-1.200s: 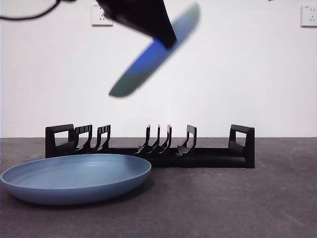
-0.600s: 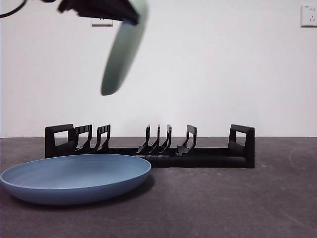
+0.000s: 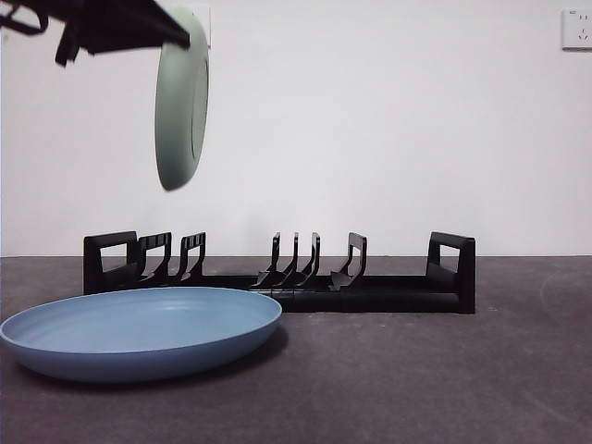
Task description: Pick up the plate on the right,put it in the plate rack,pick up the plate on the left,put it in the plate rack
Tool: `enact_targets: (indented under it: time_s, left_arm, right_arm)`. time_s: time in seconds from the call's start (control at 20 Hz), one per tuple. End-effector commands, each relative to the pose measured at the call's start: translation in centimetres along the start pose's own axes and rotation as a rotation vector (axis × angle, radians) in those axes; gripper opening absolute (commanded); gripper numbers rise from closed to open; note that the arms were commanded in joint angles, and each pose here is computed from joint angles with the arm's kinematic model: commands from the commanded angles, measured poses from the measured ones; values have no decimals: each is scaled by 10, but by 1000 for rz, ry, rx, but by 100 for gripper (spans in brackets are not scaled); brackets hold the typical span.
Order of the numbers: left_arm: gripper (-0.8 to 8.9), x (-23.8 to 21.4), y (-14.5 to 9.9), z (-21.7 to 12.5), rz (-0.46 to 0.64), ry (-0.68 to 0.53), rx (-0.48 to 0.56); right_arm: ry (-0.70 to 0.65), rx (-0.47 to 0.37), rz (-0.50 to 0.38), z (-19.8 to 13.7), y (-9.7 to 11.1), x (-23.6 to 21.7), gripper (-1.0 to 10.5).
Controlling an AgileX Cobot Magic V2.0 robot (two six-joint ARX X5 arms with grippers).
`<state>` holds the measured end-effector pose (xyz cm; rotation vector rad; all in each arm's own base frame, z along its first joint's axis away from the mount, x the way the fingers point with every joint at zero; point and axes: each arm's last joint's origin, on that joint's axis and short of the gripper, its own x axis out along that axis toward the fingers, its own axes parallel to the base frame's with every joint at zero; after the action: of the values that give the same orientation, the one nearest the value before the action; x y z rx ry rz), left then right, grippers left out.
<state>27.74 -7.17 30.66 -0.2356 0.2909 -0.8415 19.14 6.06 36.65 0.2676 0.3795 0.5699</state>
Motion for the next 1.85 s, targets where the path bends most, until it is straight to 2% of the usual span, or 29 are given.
enact_targets:
  time_s: [0.05, 0.75, 1.25, 1.55, 1.85]
  left_arm:
    - [-9, 3, 8, -1, 1, -10, -10]
    - [-9, 32, 40, -37, 29, 120, -113]
    - [6, 34, 43, -49, 82, 202, -144]
    - [269, 34, 42, -55, 98, 249, -159]
    - [294, 26, 35, -50, 93, 258, -167]
  right_arm:
    - [-2, -10, -4, 1, 0, 2, 375]
    - [1, -9, -5, 1, -1, 3, 375]
    - [30, 3, -12, -2, -5, 12, 375]
    - [55, 12, -14, -4, -8, 19, 374]
    - [112, 59, 9, -9, -11, 27, 374]
